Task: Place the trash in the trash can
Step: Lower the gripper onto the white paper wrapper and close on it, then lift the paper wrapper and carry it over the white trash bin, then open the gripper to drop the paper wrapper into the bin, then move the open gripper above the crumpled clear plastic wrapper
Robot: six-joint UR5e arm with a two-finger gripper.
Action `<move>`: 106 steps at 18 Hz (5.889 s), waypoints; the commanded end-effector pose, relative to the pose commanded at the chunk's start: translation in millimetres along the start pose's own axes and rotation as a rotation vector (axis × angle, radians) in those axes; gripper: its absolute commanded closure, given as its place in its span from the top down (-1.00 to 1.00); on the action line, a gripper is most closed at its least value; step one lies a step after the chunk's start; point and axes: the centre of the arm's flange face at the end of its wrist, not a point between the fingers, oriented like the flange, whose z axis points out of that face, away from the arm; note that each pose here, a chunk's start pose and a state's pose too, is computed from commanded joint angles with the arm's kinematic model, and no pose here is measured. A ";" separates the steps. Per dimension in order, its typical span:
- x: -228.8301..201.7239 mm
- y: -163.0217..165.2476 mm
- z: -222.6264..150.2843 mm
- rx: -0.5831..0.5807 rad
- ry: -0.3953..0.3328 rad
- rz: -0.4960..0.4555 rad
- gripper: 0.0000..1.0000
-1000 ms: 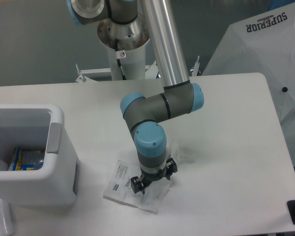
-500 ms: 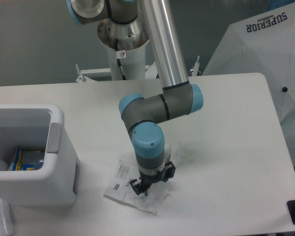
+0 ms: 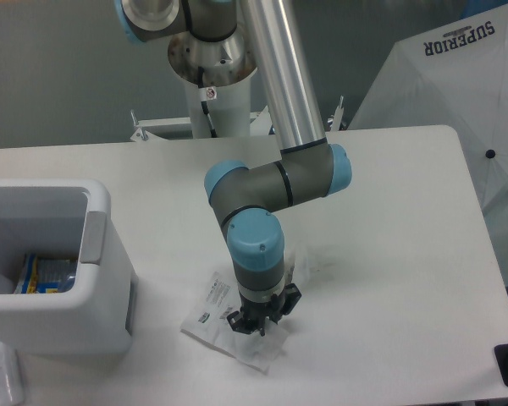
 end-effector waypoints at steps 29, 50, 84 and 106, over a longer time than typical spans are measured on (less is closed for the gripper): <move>42.0 -21.2 -434.5 0.691 0.479 0.291 -1.00; 183.7 140.6 -390.8 0.433 0.658 0.450 -1.00; -67.8 47.9 -271.9 0.379 0.167 0.033 1.00; -127.8 32.6 -48.7 -0.009 -0.063 0.439 1.00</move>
